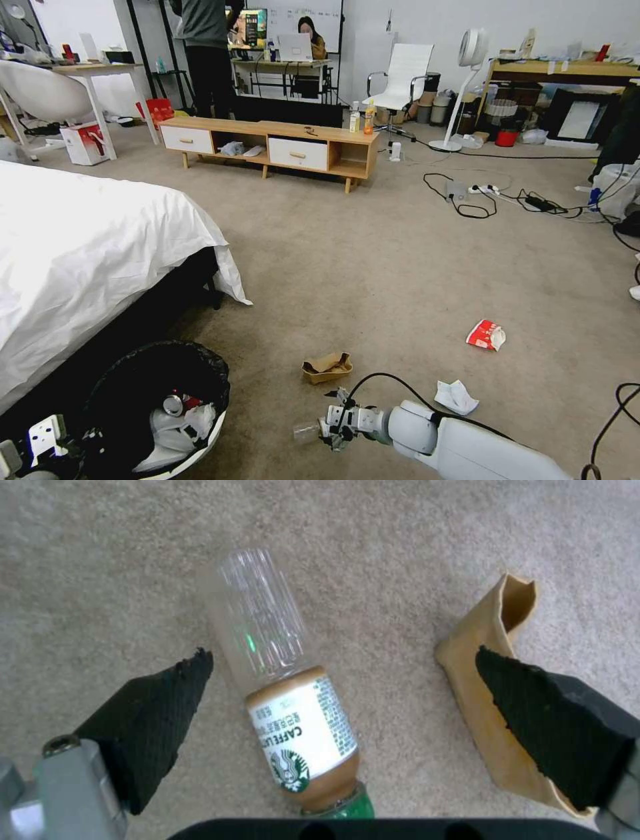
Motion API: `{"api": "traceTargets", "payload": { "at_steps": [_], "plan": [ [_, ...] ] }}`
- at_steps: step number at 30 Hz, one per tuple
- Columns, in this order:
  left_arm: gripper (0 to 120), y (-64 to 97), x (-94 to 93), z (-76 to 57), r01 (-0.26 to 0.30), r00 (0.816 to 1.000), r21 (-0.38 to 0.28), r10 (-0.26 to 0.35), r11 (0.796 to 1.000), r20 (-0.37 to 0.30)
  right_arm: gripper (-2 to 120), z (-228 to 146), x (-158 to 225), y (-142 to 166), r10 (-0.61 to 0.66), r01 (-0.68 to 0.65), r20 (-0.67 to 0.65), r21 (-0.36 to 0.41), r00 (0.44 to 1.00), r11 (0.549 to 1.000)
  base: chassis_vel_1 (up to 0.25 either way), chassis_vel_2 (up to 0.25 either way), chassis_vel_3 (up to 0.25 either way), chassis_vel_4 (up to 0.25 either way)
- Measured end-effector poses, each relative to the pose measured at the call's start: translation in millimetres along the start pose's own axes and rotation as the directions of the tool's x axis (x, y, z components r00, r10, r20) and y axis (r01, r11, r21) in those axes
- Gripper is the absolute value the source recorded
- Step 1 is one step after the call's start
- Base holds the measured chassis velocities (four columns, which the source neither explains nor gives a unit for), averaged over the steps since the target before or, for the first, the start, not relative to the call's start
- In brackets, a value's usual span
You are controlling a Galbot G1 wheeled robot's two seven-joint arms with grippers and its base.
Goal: Pick up the trash bin and place the garbage on the floor into it.
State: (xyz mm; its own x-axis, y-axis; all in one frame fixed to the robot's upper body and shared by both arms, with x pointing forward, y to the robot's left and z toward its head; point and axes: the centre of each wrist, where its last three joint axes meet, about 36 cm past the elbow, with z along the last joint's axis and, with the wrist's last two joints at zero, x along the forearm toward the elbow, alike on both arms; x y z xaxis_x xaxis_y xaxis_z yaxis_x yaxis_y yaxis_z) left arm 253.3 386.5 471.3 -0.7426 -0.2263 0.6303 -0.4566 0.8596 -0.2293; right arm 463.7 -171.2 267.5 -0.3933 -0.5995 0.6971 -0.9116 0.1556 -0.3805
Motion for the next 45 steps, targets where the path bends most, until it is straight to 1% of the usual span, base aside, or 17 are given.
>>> {"api": "traceTargets", "payload": {
  "at_steps": [3,5,14,29,35,45],
  "plan": [
    [1,0.1,0.1,0.1,0.001,1.0,0.0,-0.001,1.0,0.0,100,2.3,-3.0,0.1,-0.001,0.001,0.002,0.001,1.0,1.0,0.0,0.0,0.0,0.0],
    [1,1.0,0.3,0.0,0.004,1.0,0.0,-0.004,1.0,0.0,100,9.0,-11.6,0.2,-0.002,0.002,0.008,0.003,1.0,1.0,0.0,0.0,0.0,0.0],
    [1,3.3,-1.4,2.3,0.014,1.0,0.001,-0.014,1.0,-0.008,100,17.5,-36.2,2.7,-0.005,0.005,0.04,0.0,0.999,1.0,0.0,0.0,0.0,0.0],
    [1,6.2,-4.1,5.5,0.025,1.0,0.0,-0.025,1.0,-0.019,100,16.1,-76.8,16.3,-0.007,0.009,0.13,-0.02,0.991,1.0,0.0,0.0,0.0,0.0],
    [1,6.1,-4.8,6.1,0.025,0.999,0.0,-0.025,1.0,-0.021,100,20.0,-77.3,18.5,-0.006,0.009,0.132,-0.025,0.991,1.0,0.0,0.0,0.0,0.0],
    [1,5.2,-5.8,4.5,0.022,1.0,-0.006,-0.022,1.0,-0.018,100,45.2,-65.6,25.0,-0.011,0.015,0.103,-0.034,0.995,0.999,0.0,0.0,0.0,0.0]
  ]
}}
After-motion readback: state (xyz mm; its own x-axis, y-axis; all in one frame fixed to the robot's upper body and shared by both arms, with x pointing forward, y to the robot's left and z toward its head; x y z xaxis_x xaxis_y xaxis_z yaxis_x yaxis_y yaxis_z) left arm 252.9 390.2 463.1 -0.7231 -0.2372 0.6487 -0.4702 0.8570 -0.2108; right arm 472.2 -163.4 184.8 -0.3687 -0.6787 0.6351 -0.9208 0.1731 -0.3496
